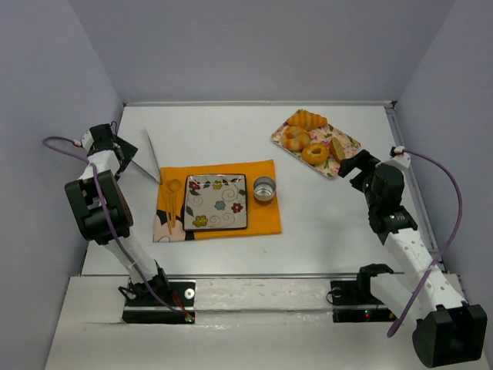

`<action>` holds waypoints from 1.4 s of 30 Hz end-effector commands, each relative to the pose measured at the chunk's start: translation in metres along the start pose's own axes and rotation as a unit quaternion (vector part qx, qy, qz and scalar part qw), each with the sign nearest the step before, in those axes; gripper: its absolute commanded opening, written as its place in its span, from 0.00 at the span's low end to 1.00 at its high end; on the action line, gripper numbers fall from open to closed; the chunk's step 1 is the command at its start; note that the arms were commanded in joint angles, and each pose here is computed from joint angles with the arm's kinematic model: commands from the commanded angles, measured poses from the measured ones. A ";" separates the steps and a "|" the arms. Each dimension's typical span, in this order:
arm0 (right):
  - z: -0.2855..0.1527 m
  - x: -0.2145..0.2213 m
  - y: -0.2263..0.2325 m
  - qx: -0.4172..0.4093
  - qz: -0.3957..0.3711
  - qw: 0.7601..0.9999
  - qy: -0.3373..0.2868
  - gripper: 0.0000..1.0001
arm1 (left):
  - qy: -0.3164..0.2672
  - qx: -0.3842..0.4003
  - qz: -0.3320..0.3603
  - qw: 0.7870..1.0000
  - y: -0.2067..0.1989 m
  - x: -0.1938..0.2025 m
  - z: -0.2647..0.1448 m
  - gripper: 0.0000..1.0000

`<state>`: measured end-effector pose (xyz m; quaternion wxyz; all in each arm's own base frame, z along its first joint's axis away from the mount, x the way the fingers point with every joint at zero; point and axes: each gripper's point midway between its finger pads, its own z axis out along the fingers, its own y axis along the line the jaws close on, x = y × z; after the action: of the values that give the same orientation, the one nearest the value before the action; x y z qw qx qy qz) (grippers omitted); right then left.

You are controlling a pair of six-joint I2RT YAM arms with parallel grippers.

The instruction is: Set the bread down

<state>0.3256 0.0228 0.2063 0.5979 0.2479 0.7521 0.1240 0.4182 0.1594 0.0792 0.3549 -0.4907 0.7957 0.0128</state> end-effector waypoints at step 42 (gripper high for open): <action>-0.008 -0.028 0.026 -0.060 -0.034 0.997 -0.034 1.00 | -0.068 0.101 0.070 0.990 -0.134 -0.071 -0.072 0.06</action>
<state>0.3219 0.0233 0.2159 0.6109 0.2309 0.7471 0.1239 0.4806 0.1400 0.0887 0.2998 -0.4374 0.8424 0.0958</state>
